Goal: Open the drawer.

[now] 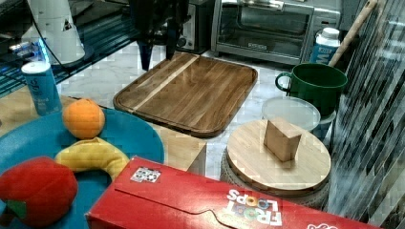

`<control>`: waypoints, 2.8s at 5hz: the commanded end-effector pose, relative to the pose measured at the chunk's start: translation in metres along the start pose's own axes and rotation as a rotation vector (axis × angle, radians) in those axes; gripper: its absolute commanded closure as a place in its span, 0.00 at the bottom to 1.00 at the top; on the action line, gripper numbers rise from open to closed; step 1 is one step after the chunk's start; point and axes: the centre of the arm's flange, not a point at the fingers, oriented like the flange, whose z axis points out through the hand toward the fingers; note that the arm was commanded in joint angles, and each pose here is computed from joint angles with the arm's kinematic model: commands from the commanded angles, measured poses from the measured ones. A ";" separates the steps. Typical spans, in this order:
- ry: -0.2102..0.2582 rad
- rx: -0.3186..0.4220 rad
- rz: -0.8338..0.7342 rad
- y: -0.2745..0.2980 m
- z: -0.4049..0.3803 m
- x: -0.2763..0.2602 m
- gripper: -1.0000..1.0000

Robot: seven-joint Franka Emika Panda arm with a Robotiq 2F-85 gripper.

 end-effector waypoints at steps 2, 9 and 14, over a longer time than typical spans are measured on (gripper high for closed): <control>0.084 -0.013 -0.049 0.036 0.023 0.001 0.00; 0.101 0.005 -0.003 0.031 0.116 -0.011 0.00; 0.069 0.127 0.028 -0.060 0.098 0.023 0.00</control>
